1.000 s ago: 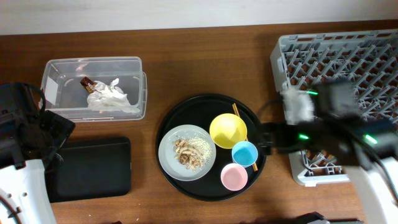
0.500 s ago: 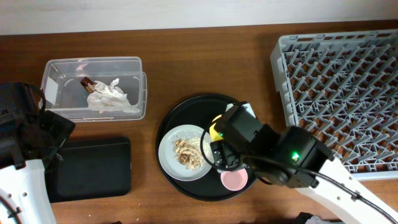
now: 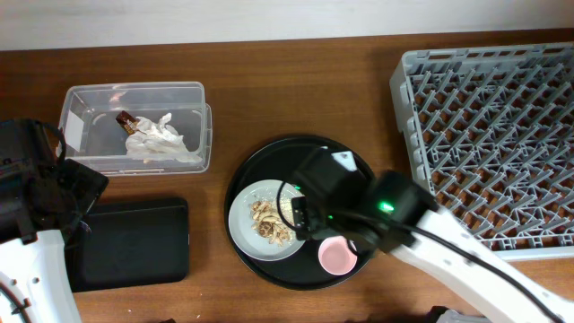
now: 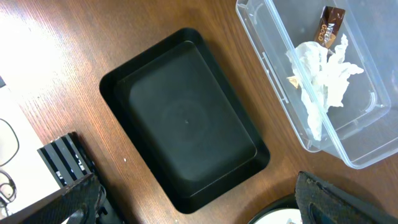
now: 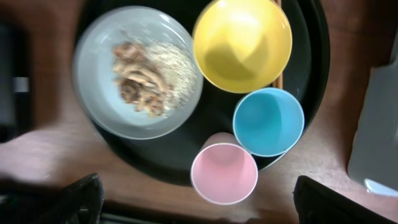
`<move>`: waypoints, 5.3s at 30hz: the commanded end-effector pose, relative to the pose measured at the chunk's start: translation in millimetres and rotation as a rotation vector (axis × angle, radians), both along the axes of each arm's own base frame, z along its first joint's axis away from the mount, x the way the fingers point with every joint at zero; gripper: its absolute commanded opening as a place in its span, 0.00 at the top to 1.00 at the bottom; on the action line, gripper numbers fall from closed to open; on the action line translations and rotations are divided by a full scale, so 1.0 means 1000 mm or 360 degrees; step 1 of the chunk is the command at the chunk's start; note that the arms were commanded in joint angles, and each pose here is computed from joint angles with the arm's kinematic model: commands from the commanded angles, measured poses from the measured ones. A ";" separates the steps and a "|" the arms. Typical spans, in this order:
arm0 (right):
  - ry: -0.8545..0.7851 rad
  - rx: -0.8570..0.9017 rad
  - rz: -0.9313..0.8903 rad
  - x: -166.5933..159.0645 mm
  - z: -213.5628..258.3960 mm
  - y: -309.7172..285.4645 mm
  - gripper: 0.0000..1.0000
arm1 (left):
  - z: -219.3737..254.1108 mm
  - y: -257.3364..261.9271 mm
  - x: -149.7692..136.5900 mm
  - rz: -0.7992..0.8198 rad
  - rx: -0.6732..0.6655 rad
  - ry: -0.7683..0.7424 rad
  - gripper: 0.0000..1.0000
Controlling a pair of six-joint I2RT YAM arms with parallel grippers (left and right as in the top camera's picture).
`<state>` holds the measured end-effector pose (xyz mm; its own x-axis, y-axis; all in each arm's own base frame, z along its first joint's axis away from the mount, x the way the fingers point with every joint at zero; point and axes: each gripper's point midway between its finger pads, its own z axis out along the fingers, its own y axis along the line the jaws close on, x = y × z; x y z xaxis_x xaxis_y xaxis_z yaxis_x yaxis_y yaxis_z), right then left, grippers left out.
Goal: Sort waste into correct bins and load items into the dishwasher rack
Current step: 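Lower the right gripper onto the blue cup and grasp it, then lift the blue cup and carry it right to the dish rack, then lower the blue cup upside down into the rack's upper right area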
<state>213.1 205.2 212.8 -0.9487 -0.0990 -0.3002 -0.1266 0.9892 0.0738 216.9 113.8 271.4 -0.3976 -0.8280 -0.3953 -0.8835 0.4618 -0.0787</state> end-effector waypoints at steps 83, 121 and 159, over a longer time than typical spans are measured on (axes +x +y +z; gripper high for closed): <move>0.0107 0.0001 -0.0037 0.085 0.058 -0.080 0.96 | 0.002 0.000 -0.003 0.0022 0.0002 -0.0020 0.01; -0.0961 0.1479 -0.0252 0.271 0.026 -0.423 0.86 | 0.002 0.000 -0.003 0.0022 0.0002 -0.0019 0.01; -0.1069 -0.0618 -0.1134 0.389 0.020 -0.439 0.09 | 0.002 0.000 -0.003 0.0021 0.0002 -0.0019 0.01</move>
